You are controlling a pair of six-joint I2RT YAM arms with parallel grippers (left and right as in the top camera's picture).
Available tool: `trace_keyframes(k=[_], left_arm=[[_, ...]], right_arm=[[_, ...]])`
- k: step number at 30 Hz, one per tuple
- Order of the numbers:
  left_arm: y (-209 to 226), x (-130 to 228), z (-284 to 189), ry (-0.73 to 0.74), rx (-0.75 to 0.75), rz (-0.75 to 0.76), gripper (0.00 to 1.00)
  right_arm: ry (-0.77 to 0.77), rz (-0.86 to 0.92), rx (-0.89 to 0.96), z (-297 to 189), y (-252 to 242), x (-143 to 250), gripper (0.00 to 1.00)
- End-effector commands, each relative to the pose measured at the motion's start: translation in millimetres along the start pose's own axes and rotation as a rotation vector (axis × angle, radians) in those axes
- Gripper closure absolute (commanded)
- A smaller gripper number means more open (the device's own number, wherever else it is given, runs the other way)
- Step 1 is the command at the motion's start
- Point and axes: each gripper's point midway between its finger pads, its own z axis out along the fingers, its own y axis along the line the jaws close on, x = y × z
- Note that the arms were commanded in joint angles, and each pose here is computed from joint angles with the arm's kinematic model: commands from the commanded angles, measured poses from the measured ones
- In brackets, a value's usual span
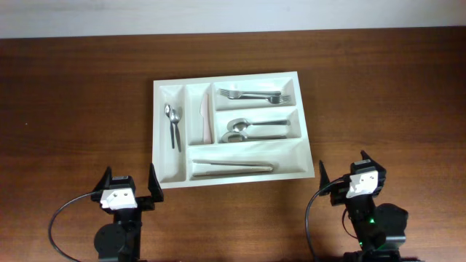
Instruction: Pack container
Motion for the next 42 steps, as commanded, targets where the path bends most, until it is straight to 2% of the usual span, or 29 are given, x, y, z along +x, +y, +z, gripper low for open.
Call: trace_keyframes(k=[1, 4, 14, 23, 32, 42], left_arm=[[0, 1, 0, -0.001, 0.004, 0.014, 0.01], [0, 1, 0, -0.001, 0.004, 0.014, 0.01], [0, 1, 0, -0.001, 0.004, 0.014, 0.01], [0, 1, 0, -0.001, 0.004, 0.015, 0.01], [0, 1, 0, -0.001, 0.004, 0.014, 0.01], [0, 1, 0, -0.001, 0.004, 0.014, 0.01]], right_arm=[[0.008, -0.006, -0.027, 1, 8, 16, 0.01], [0.015, -0.004, -0.03, 3, 10, 28, 0.01], [0.014, -0.006, 0.009, 2, 3, 28, 0.01], [-0.028, -0.011, 0.027, -1, 0, 19, 0.01], [-0.022, 0.096, 0.051, -1, -4, 20, 0.01], [-0.056, 0.092, 0.04, -3, -3, 12, 0.01]])
